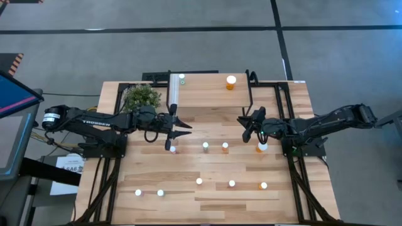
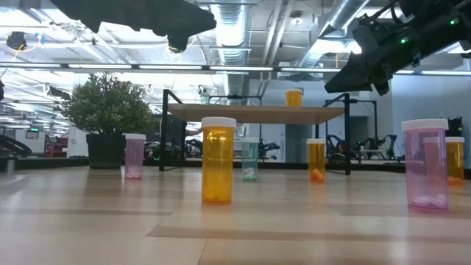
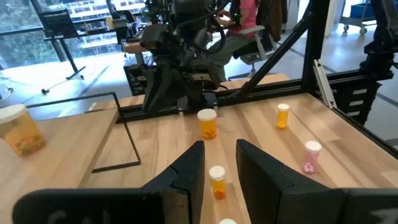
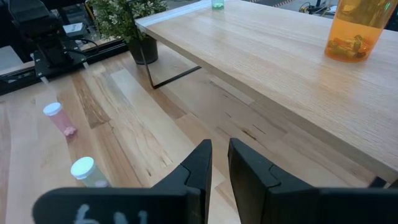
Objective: Pick and place medicine bottles onto shelf by color
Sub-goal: Put the top pink small pill bottle on the shelf
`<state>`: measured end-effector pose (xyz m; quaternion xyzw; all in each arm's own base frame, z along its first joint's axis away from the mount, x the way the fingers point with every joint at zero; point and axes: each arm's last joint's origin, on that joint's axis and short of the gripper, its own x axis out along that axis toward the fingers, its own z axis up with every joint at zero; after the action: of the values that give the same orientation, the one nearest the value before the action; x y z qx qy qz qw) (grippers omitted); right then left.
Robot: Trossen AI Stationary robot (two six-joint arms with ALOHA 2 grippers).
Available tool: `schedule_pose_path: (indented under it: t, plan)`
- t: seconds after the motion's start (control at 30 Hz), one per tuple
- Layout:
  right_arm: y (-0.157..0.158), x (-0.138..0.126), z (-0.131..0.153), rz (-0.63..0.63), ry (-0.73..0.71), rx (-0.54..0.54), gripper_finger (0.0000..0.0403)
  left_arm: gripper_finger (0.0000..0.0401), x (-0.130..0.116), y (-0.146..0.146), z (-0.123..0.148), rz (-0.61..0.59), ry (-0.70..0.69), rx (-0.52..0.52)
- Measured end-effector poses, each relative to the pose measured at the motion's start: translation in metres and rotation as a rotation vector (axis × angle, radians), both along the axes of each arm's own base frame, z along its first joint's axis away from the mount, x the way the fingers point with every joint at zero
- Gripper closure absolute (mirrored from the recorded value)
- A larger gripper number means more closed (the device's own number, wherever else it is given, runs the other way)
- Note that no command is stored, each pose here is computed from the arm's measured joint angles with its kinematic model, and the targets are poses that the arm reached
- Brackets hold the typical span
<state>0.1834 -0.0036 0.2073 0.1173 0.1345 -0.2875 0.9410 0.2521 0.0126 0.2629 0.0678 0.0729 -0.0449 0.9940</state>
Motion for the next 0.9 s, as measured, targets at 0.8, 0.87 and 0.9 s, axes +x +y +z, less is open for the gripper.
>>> schedule_pose_path:
  t: [0.8,0.87,0.9]
  plan:
    - [0.0,0.0,0.0,0.0,0.004,0.0,0.0327,0.0318,-0.026,-0.003,-0.03,0.05,0.448,-0.249]
    - [0.0,0.0,0.0,0.0,0.004,0.0,0.0327,0.0318,-0.031,-0.003,-0.031,0.068,0.491,-0.29]
    - [0.0,0.0,0.0,0.0,0.004,0.0,0.0327,0.0318,-0.033,-0.003,-0.032,0.076,0.512,-0.302]
